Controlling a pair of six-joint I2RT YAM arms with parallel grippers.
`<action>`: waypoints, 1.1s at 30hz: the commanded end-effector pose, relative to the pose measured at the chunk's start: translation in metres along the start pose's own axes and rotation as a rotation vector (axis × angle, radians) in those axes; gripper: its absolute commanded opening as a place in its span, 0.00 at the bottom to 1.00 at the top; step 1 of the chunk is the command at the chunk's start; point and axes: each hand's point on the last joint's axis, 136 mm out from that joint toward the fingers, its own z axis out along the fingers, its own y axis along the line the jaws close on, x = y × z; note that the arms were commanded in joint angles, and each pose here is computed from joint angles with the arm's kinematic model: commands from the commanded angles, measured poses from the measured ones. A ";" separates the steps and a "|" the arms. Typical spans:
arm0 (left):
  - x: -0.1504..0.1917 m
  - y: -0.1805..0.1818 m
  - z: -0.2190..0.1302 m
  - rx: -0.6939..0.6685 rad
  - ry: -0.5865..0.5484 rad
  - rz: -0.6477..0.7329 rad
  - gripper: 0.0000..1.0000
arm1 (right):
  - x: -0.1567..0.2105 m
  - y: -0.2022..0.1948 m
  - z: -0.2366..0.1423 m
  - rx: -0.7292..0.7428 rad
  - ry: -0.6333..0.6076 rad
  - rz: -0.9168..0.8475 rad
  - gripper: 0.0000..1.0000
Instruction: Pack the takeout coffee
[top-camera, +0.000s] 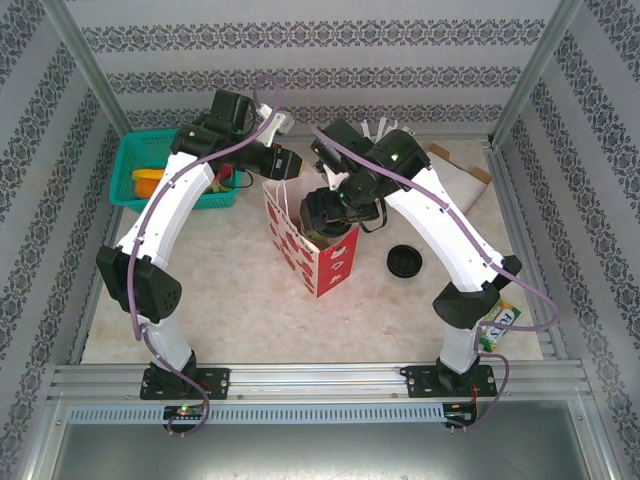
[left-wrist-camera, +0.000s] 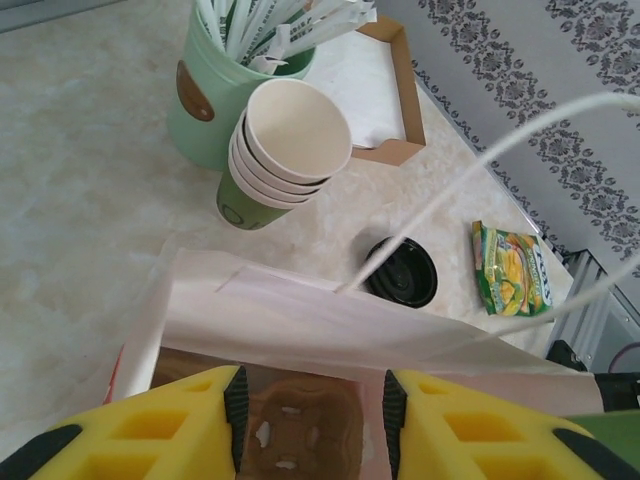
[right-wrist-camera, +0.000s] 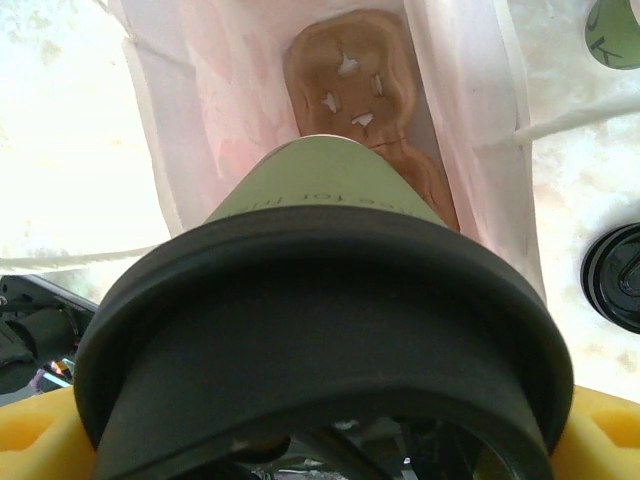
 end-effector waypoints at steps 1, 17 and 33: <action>-0.004 -0.018 -0.011 0.036 -0.041 0.086 0.43 | 0.018 -0.006 0.005 0.031 0.085 -0.016 0.47; 0.003 -0.019 -0.032 -0.040 -0.078 0.044 0.52 | 0.006 -0.003 0.040 0.042 0.141 -0.062 0.48; 0.046 -0.017 -0.075 -0.202 -0.119 -0.276 0.79 | 0.008 -0.010 0.053 0.082 0.172 -0.080 0.47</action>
